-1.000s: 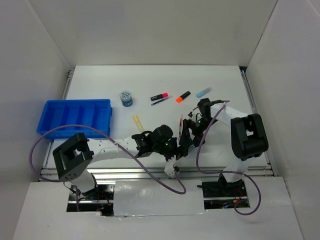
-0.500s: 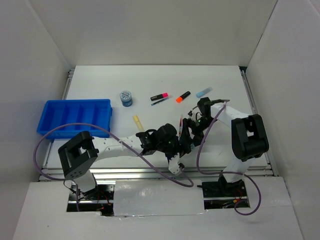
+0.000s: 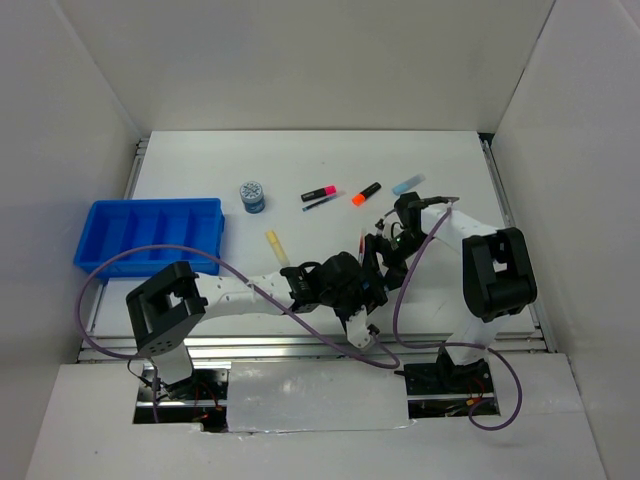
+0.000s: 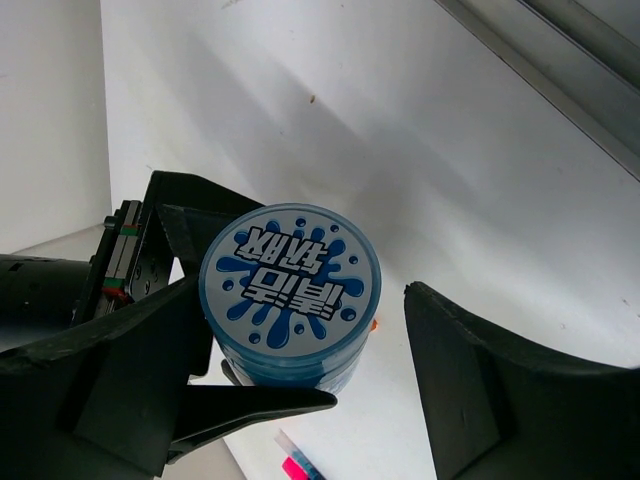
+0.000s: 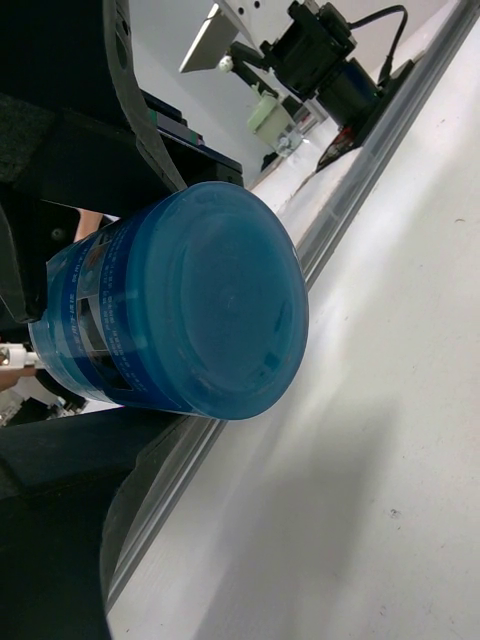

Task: Sort the stationery into containers
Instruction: Pick up the stationery from the corner of the board, then place the stationery in the storage box.

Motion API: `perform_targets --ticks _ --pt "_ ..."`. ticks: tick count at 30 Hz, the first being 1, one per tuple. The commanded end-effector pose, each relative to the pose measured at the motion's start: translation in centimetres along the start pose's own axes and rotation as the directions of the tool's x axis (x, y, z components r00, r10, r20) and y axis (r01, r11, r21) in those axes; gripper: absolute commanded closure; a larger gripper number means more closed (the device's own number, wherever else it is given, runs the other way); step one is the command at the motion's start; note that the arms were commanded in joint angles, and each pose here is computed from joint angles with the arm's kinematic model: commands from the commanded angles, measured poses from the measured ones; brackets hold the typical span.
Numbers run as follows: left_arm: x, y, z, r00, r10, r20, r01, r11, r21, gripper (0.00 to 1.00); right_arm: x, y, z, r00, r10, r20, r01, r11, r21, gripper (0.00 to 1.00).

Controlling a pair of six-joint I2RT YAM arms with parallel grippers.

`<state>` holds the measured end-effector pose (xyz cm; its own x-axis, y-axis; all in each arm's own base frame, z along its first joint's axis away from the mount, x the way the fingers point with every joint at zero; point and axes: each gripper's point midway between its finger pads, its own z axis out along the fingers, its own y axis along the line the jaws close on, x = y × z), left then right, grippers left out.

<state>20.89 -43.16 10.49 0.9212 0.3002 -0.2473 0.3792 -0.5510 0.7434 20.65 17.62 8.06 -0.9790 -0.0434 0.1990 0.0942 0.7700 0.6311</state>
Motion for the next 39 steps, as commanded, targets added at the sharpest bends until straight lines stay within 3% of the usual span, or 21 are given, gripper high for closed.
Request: perform_targets --ticks 1,18,22,26,28,30,32,33,35,39 --pt "-0.4 1.1 0.2 0.999 -0.031 0.009 0.031 0.999 -0.023 0.09 0.1 1.5 -0.7 1.0 0.013 -0.026 -0.015 0.999 -0.044 1.0" --pt "0.2 1.7 1.2 0.998 -0.055 -0.024 0.054 0.997 -0.055 0.14 0.3 1.9 -0.8 0.999 0.003 -0.045 -0.006 0.997 -0.077 1.0" --pt "0.3 1.6 1.4 0.997 -0.072 -0.026 0.07 0.996 -0.057 0.27 0.5 2.1 -0.8 0.999 -0.002 -0.052 -0.003 0.996 -0.087 1.0" --pt "0.4 1.7 1.2 0.996 -0.082 -0.034 0.08 0.995 -0.067 0.46 0.6 2.2 -0.9 0.999 -0.01 -0.044 0.006 0.996 -0.092 1.0" --pt "0.6 1.7 1.0 0.995 -0.088 -0.041 0.085 0.994 -0.069 0.56 0.6 2.3 -0.9 0.999 -0.017 -0.042 0.012 0.995 -0.1 0.86" --pt "0.2 1.6 0.9 0.995 -0.088 -0.036 0.085 0.994 -0.064 0.63 0.7 2.3 -0.9 0.999 -0.018 -0.042 0.013 0.994 -0.107 0.6" --pt "-0.3 1.9 0.4 0.996 -0.085 -0.028 0.083 0.994 -0.075 0.73 0.5 2.1 -0.9 0.999 -0.016 -0.035 0.012 0.994 -0.106 0.44" --pt "-0.8 1.6 0.5 0.997 -0.08 -0.022 0.079 0.995 -0.066 0.76 0.3 2.0 -1.1 1.0 -0.011 -0.028 0.008 0.994 -0.106 0.27" --pt "-1.6 2.0 -0.2 0.997 -0.072 -0.01 0.071 0.994 -0.082 0.86 -0.1 1.8 -1.3 1.0 -0.008 -0.01 0.006 0.995 -0.103 0.15" --pt "-3.4 1.3 -0.7 0.998 -0.056 0.023 0.058 0.995 -0.079 0.97 -1.1 1.4 -2.3 0.999 -0.004 0.048 0.008 0.996 -0.088 0.05"
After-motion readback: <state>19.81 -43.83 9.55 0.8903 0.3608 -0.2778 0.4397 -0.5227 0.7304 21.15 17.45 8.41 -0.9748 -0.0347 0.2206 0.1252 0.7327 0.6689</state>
